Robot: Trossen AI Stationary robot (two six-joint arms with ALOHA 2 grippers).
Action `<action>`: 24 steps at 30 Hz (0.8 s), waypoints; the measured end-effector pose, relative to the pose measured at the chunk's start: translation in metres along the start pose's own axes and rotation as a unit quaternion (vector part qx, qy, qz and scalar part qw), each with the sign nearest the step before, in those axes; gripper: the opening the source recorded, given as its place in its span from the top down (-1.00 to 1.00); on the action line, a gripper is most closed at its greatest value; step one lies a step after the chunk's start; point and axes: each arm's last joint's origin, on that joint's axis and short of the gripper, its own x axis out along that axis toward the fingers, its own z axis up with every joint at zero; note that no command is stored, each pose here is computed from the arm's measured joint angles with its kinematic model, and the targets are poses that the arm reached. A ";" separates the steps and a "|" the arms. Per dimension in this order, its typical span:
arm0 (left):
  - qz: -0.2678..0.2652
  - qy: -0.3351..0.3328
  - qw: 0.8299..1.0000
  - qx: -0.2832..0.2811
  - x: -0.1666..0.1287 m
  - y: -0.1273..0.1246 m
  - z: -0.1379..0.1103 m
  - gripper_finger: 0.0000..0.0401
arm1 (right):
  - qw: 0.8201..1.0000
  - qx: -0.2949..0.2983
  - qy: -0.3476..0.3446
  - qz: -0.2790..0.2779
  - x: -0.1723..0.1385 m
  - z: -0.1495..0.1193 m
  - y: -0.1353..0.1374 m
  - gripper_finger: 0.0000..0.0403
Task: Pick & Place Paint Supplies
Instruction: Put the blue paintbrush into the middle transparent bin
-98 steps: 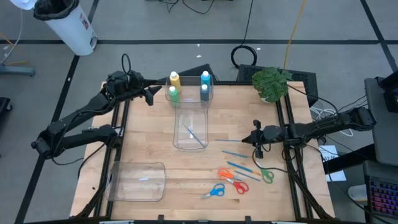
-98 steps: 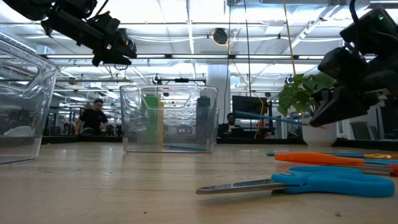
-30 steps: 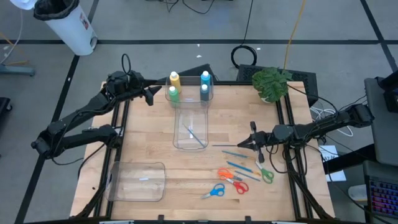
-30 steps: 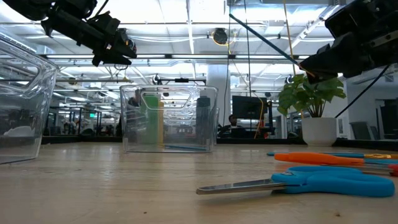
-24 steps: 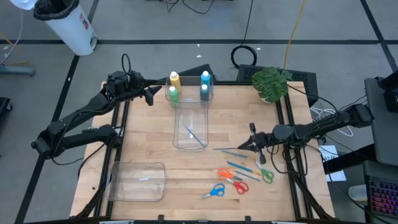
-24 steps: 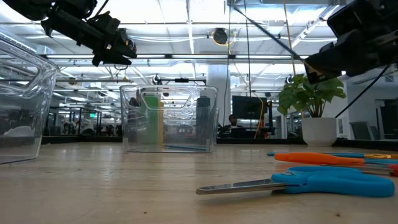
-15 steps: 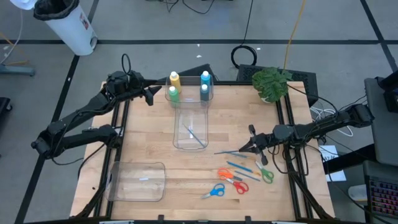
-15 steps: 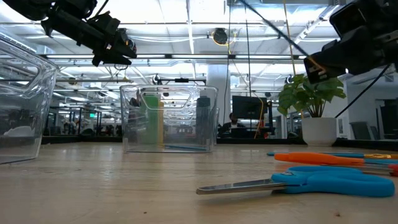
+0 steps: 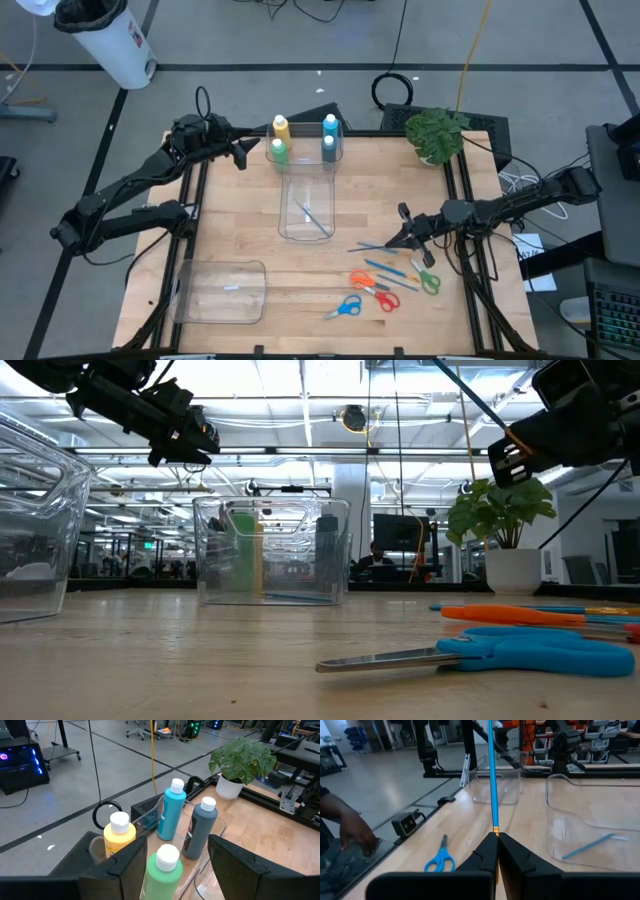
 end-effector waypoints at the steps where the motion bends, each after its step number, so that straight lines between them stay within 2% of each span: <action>1: 0.000 0.000 1.000 0.000 0.000 0.000 0.000 -0.07 | 1.000 0.001 -0.003 0.000 0.001 0.000 0.000 1.00; 24: 0.000 0.000 1.000 0.000 0.000 0.000 0.000 -0.07 | 1.000 -0.004 -0.028 0.002 0.033 -0.009 -0.007 1.00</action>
